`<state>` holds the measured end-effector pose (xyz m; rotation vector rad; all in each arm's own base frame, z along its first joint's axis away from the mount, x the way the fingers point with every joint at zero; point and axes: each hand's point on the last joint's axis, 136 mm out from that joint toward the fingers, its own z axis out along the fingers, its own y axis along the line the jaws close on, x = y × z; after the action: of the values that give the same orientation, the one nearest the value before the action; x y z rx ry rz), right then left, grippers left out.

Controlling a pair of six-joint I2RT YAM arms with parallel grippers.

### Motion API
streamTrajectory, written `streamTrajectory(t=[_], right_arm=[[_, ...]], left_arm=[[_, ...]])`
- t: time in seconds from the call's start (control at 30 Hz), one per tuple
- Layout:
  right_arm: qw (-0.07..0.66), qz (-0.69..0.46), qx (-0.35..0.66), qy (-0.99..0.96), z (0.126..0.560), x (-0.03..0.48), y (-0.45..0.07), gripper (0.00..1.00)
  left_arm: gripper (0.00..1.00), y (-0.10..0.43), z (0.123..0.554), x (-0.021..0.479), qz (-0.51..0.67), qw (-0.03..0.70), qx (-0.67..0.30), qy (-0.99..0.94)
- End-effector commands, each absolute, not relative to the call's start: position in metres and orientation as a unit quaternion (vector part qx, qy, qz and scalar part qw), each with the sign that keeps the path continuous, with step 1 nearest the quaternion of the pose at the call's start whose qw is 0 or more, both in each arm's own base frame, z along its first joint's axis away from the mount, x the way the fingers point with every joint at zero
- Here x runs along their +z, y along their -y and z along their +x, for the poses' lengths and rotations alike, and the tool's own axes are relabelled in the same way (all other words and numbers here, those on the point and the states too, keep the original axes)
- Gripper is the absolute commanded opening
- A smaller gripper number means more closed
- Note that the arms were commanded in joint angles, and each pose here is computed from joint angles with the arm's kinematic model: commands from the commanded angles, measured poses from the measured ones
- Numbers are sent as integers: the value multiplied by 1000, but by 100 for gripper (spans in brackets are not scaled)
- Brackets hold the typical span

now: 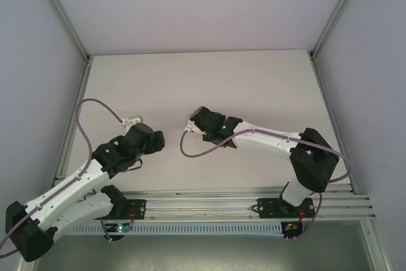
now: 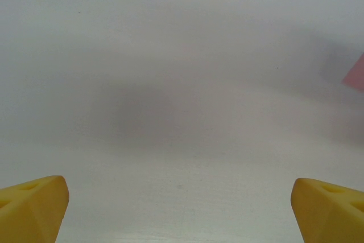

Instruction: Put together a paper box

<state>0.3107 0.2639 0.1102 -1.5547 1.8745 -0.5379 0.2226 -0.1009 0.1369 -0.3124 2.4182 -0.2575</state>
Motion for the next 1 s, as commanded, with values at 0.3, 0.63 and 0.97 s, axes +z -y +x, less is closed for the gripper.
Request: streamTrajectory(t=[0.3,0.63,0.97], right_arm=[[429,-627,-302,-576,362,75,-292,38],[378,-654,-242,-608,338,44,-291,75],[321,-674,-166,-644,303,57,-294,98]], left_arm=[[100,81,208,127,-147,326,-76,-931],[100,78,207,130,-144,331,-74,-929],[99,81,209,134,-143,338,-82,-927]])
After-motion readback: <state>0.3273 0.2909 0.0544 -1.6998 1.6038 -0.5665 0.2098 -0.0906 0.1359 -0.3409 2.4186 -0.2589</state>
